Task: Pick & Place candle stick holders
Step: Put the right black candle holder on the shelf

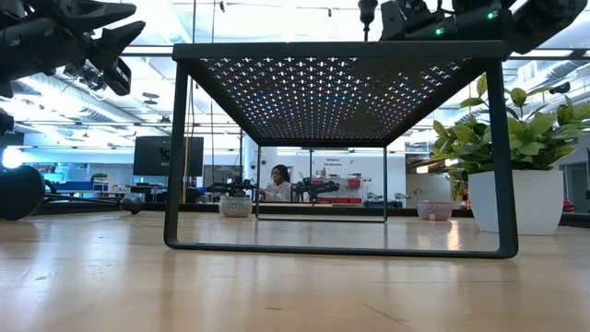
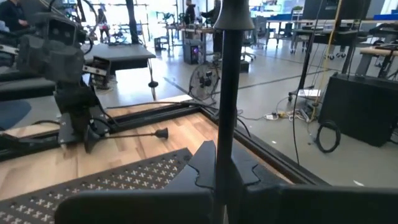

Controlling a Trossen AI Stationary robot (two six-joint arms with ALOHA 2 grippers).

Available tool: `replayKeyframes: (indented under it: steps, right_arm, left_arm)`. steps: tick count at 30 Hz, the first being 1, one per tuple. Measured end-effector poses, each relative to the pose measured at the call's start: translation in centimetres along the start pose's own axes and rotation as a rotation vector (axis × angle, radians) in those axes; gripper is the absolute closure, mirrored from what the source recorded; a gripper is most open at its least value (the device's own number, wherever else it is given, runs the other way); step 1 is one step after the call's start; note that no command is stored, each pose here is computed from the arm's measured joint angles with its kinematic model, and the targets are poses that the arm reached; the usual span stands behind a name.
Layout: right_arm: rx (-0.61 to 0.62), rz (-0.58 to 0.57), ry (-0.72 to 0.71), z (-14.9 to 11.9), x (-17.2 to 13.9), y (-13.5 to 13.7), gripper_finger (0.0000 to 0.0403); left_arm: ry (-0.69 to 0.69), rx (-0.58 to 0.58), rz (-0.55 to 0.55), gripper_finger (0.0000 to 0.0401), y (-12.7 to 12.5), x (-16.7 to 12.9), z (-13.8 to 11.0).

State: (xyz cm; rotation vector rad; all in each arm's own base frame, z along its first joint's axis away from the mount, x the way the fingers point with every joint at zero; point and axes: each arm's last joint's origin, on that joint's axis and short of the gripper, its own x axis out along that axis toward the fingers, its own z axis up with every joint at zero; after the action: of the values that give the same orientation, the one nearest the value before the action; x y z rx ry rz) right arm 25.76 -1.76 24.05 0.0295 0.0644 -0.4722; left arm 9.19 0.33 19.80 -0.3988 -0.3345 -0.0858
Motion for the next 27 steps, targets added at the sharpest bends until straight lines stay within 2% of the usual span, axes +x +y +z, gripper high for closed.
replayKeyframes:
  steps: [9,14,19,27]
  right_arm:
    - [-0.011,-0.009,0.019,-0.26,0.28,-0.19,0.0393]
    - [-0.016,-0.008,0.029,-0.43,0.29,-0.19,0.0346]
    - [-0.010,0.061,0.028,-0.39,0.28,0.01,0.0303]
    - [-0.005,0.064,0.014,-0.25,0.28,0.03,0.0221]
  left_arm:
    - [0.000,0.000,0.000,0.0307,0.00,0.00,0.00]
    - [0.000,0.000,0.000,0.0307,0.00,0.00,-0.01]
    - [0.000,0.000,0.000,0.0307,0.00,0.00,0.00]
    - [0.000,0.001,0.000,0.0307,0.00,0.00,0.00]
